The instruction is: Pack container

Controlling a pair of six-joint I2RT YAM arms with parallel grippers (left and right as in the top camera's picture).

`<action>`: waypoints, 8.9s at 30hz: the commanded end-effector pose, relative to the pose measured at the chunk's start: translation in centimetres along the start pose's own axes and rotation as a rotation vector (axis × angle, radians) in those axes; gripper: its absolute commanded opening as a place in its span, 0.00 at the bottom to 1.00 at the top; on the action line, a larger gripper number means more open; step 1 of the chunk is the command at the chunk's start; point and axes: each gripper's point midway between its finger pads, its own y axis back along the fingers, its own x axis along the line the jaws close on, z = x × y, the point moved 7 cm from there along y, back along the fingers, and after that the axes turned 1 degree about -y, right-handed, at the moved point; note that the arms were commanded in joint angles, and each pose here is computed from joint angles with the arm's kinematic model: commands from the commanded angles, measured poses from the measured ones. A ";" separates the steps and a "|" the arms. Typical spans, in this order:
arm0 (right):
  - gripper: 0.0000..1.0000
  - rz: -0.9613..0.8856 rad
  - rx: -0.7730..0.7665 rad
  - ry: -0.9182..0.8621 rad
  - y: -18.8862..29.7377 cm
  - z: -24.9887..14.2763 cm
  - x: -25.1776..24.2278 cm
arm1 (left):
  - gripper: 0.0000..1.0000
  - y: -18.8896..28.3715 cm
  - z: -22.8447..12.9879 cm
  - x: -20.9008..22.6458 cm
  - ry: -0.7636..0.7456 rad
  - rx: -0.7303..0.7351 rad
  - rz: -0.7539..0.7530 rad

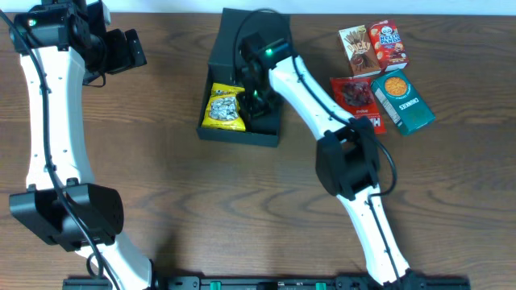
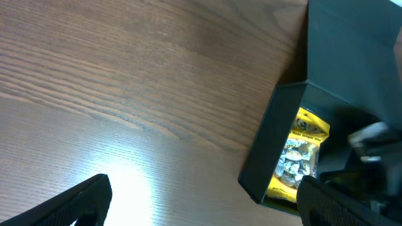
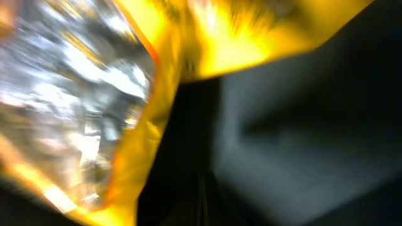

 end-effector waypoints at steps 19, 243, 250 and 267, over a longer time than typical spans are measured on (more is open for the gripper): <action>0.01 0.216 -0.119 0.099 -0.1 1.7 3.6 | 0.95 -0.3 -0.1 0.3 -0.008 0.013 0.007; 0.06 -0.358 -0.321 -0.566 19.5 -4.3 -13.5 | 0.94 -14.9 -5.6 -7.3 -0.071 0.378 -0.172; 0.56 -0.394 -0.174 -0.575 16.7 -7.4 -20.9 | 0.97 -16.1 -6.3 -9.0 -0.113 0.390 -0.182; 0.81 -0.218 -0.132 -0.591 11.6 -9.3 -27.7 | 0.98 -17.6 -9.4 -12.2 -0.049 0.487 -0.304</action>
